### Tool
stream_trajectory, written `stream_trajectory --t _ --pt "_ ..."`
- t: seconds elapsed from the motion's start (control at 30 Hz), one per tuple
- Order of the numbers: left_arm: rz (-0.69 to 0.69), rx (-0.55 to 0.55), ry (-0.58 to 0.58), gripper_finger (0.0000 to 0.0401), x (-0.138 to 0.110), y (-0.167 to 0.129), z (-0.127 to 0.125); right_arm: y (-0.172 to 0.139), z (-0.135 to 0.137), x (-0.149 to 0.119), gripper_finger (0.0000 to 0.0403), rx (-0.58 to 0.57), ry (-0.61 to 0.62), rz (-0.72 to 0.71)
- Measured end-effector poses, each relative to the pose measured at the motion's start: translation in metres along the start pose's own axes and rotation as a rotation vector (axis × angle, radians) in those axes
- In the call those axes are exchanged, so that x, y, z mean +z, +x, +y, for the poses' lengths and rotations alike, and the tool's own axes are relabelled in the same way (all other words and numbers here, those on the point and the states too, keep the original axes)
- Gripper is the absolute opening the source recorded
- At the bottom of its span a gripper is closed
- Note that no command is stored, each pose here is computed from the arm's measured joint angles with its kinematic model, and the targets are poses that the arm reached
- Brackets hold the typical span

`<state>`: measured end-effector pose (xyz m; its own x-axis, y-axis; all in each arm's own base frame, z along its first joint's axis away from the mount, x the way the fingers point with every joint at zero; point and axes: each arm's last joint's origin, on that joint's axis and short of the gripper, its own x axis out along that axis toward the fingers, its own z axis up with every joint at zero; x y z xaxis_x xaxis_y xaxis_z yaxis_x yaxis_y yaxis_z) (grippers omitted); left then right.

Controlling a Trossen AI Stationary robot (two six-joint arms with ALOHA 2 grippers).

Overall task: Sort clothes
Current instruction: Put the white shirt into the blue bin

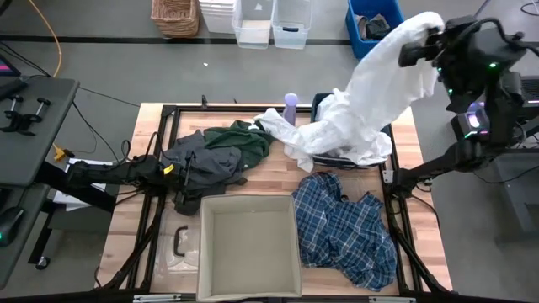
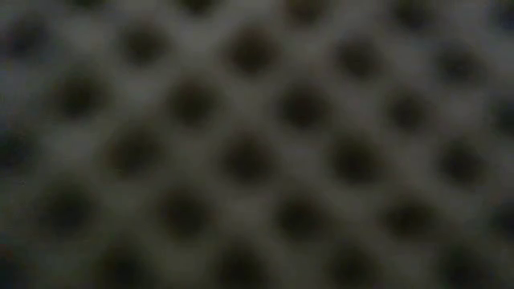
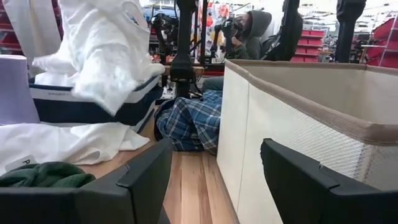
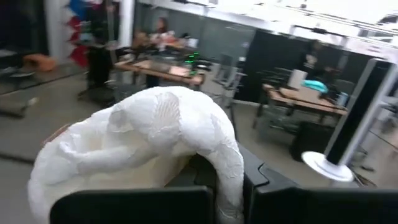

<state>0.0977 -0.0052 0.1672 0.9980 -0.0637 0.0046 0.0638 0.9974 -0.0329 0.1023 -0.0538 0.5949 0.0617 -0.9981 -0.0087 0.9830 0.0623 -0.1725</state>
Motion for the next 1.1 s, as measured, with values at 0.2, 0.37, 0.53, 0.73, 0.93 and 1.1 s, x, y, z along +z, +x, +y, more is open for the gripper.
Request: stream_trajectory --t 0.2,0.37,0.53,0.73,0.93,1.1 --pt "0.0 0.0 0.0 0.0235 0.0 0.0 0.0 0.003 -0.008 0.011 0.0005 -0.015 0.038 -0.052" --pt "0.0 0.0 0.0 0.0235 0.0 0.0 0.0 0.01 0.009 0.013 0.0005 -0.04 -0.078 -0.044" --pt "0.0 0.0 0.0 0.0235 0.0 0.0 0.0 0.017 0.022 0.016 0.0005 -0.114 -0.156 -0.022" --pt "0.0 0.0 0.0 0.0235 0.0 0.0 0.0 0.018 0.0 0.036 0.0005 -0.199 -0.037 -0.099" --pt "0.0 0.0 0.0 0.0235 0.0 0.0 0.0 0.012 -0.016 0.049 0.0005 -0.189 0.041 -0.207" --pt "0.0 0.0 0.0 0.0235 0.0 0.0 0.0 0.017 0.003 0.04 0.0005 -0.124 -0.031 -0.165"
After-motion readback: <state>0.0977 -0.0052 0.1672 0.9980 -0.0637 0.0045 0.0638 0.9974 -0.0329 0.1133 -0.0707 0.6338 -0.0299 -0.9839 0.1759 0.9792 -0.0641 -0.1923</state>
